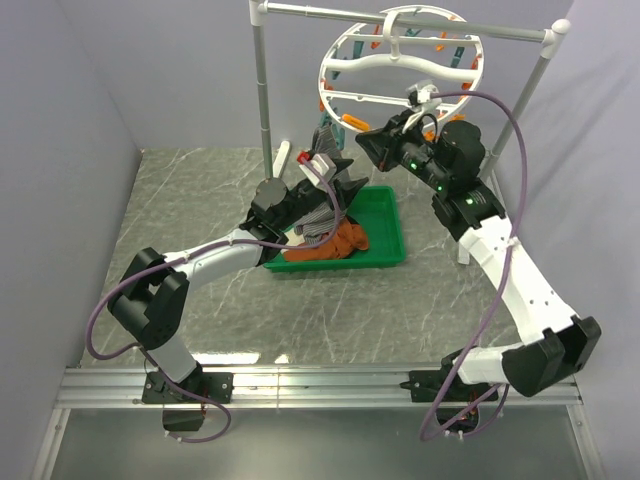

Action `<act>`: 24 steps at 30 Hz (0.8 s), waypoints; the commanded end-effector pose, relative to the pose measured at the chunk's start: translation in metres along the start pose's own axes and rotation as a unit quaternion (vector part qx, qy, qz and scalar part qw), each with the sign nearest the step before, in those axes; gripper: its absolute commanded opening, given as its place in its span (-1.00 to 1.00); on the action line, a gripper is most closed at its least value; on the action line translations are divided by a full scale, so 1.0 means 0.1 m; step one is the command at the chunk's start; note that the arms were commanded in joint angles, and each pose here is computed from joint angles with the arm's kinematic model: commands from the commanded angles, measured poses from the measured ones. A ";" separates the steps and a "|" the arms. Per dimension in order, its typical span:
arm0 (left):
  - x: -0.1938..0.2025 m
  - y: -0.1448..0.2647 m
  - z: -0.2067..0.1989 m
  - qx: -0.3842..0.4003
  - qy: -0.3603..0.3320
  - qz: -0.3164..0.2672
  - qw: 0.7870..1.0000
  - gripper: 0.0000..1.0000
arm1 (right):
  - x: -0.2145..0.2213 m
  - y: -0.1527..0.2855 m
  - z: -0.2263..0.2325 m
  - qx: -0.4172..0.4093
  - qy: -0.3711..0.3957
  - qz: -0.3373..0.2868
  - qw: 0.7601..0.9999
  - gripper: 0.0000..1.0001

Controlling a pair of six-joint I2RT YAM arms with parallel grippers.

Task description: Clip the underwear to the hanger

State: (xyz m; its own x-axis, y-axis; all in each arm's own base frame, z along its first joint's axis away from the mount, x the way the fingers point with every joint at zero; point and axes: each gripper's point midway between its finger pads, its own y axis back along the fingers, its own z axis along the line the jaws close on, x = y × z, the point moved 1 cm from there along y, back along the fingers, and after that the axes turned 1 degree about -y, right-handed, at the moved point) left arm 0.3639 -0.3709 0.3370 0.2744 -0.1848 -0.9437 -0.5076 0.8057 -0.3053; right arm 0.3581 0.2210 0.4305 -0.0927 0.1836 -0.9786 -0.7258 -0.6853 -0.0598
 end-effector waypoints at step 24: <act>-1.09 -0.08 0.59 -0.006 0.054 -0.040 0.998 -0.41 | -0.34 0.28 -0.32 0.119 0.036 -0.050 0.991 -0.72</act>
State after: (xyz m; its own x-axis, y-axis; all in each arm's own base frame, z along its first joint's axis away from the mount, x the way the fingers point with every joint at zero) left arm 0.3876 -0.3162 0.4346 0.2356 -0.2747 -0.9322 -0.5403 0.7603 -0.3606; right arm 0.3571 0.1853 0.4497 -0.0038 0.1831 -0.9831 -0.8397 -0.5345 -0.0963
